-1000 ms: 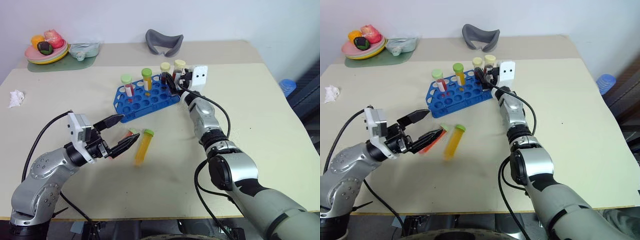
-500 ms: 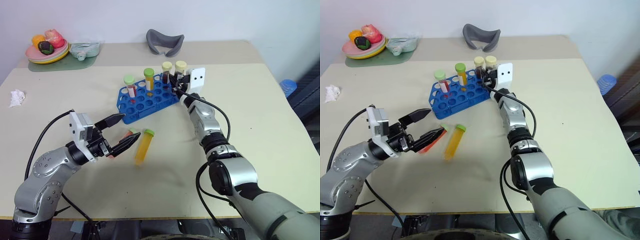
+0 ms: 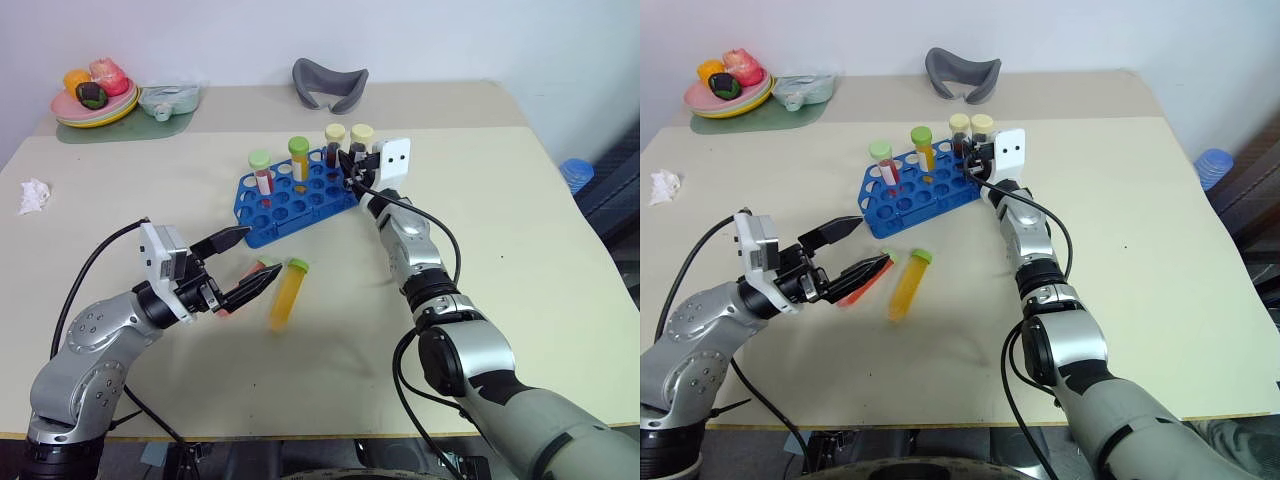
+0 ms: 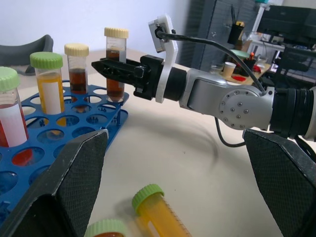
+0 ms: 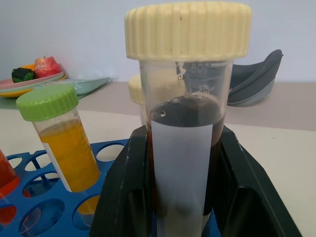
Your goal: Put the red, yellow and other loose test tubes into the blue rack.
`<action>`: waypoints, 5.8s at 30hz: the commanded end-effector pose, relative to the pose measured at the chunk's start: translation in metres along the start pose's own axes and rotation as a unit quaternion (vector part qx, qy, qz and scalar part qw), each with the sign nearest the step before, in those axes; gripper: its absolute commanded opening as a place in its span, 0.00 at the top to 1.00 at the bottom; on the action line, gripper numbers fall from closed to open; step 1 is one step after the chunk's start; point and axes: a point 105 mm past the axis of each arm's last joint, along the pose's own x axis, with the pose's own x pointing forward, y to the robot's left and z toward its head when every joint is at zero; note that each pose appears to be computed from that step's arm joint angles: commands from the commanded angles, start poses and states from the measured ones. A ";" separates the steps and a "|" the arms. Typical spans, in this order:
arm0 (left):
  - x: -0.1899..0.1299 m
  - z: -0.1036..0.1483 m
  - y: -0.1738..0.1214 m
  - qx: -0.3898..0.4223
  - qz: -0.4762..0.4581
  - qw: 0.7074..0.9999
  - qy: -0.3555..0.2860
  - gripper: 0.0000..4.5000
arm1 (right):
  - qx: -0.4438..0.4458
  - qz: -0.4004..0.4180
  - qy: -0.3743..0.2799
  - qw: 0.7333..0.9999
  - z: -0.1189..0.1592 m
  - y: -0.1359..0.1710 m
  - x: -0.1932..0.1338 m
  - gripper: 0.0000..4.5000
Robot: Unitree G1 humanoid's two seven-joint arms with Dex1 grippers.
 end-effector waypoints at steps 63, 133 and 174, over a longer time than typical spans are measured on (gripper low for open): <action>0.012 0.026 -0.009 -0.162 -0.115 0.893 0.403 0.00 | -0.175 0.399 0.228 0.870 0.071 0.005 -0.219 0.02; 0.101 0.003 -0.006 -0.252 -0.081 0.819 0.508 0.00 | -0.193 0.343 0.194 0.899 0.079 0.014 -0.209 0.02; 0.063 -0.057 0.011 -0.154 0.048 0.792 0.589 0.00 | -0.172 0.363 0.194 0.895 0.077 0.017 -0.204 0.02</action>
